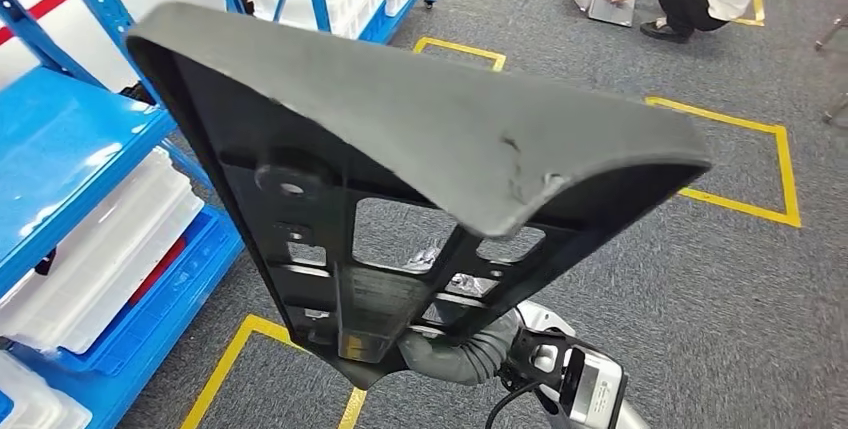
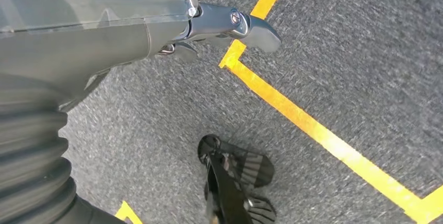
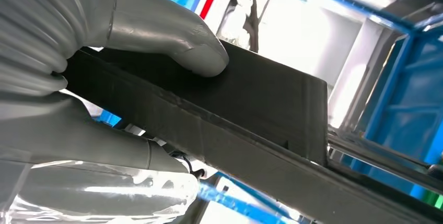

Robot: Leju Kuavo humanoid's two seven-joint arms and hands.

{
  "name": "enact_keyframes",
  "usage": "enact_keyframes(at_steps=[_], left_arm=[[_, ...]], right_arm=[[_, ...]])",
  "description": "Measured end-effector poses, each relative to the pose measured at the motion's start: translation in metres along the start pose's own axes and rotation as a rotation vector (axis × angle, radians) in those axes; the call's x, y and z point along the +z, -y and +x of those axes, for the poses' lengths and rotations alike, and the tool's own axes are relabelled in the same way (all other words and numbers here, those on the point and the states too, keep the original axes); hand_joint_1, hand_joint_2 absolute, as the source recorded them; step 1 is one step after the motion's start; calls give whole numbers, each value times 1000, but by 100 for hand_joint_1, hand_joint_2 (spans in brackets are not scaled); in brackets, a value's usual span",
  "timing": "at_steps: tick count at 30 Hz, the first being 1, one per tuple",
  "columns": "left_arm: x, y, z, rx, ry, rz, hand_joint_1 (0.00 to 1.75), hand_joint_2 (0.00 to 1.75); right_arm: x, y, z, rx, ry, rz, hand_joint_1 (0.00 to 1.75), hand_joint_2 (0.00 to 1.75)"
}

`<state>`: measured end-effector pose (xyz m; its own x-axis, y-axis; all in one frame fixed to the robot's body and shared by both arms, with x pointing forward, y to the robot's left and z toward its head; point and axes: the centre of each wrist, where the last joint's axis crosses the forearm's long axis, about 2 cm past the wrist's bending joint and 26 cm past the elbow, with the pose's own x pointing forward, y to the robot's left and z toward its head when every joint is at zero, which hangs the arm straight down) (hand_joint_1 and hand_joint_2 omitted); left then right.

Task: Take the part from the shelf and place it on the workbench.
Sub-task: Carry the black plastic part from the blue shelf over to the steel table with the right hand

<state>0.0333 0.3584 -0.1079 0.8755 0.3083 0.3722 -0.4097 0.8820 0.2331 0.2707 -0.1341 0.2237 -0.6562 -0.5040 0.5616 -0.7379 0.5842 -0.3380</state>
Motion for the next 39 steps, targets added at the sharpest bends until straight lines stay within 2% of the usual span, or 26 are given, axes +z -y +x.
enact_keyframes(at_steps=[17,27,39], left_arm=[[4,9,-7,-14,-14,-18,0,175],[2,11,0,-43,41,-49,0,175],[-1,-3,3,-46,32,2,0,175]], right_arm=[[8,-6,18,-23,50,-28,169,175],[16,-4,29,68,55,-49,169,175],[11,1,25,79,52,-36,169,175]])
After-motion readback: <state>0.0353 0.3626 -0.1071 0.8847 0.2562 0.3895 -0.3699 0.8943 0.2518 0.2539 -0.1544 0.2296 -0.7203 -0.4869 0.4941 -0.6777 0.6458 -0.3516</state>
